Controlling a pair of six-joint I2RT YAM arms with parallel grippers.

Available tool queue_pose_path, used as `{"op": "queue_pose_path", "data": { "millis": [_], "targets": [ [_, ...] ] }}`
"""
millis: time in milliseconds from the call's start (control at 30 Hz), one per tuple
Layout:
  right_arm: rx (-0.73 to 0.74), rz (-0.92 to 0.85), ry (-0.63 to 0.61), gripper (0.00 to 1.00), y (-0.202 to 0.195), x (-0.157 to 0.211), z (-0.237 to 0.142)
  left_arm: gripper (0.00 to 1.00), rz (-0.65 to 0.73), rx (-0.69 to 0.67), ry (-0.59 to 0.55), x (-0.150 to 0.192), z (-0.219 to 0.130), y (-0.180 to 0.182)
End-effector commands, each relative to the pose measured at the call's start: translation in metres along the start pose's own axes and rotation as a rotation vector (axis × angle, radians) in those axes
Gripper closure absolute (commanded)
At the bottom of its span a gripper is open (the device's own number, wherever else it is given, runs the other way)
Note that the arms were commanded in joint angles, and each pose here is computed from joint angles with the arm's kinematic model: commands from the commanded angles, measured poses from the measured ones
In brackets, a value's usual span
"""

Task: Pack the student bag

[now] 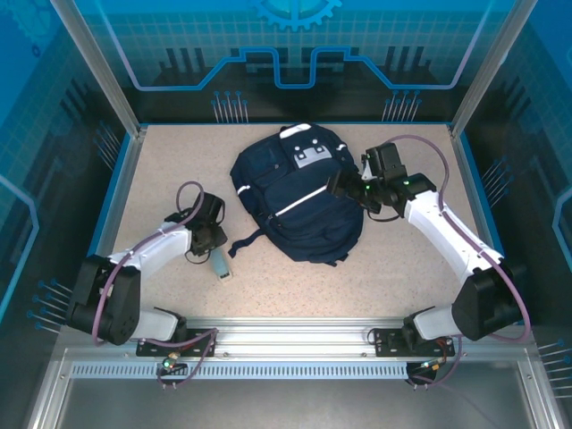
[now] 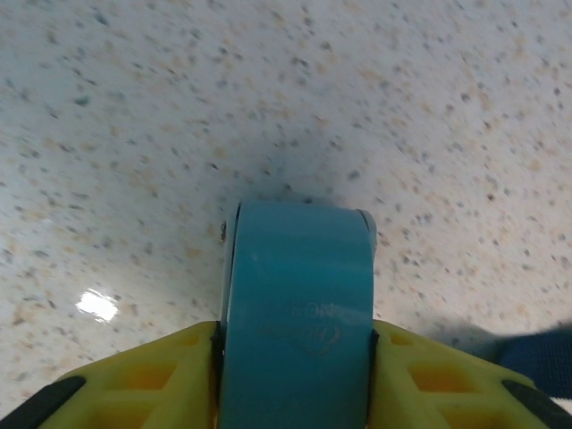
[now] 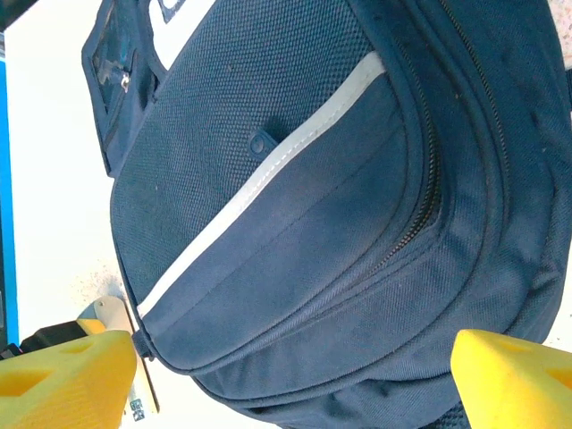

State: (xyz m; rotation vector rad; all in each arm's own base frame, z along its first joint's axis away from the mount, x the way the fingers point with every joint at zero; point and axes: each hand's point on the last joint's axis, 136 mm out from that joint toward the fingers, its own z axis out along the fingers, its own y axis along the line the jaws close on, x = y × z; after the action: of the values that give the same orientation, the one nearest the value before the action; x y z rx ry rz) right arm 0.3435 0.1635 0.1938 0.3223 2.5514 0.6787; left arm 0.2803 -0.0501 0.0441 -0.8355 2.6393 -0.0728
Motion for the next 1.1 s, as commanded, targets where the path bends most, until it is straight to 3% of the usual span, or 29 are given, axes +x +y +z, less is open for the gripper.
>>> {"op": "queue_pose_path", "data": {
  "millis": [0,133,267,500,767,1067],
  "targets": [
    [0.038,-0.037,0.027,0.08,-0.001,0.01,0.001,0.54,-0.032,0.005,0.046,0.008,-0.001,-0.006],
    [0.077,-0.11,0.03,0.08,0.011,0.015,0.001,0.28,-0.003,0.032,0.018,-0.004,-0.016,-0.013],
    [0.114,-0.245,0.035,0.09,0.042,0.03,0.006,0.14,-0.029,0.075,-0.042,-0.033,-0.04,-0.011],
    [0.129,-0.481,0.116,0.12,0.117,0.082,0.044,0.08,-0.193,0.116,-0.147,-0.087,-0.079,0.034],
    [0.036,-0.651,0.268,0.13,0.197,0.151,0.115,0.04,-0.273,0.089,-0.196,-0.104,-0.096,0.066],
    [0.034,-0.722,0.396,0.14,0.223,0.21,0.185,0.02,-0.305,0.074,-0.236,-0.112,-0.11,0.085]
  ]
}}
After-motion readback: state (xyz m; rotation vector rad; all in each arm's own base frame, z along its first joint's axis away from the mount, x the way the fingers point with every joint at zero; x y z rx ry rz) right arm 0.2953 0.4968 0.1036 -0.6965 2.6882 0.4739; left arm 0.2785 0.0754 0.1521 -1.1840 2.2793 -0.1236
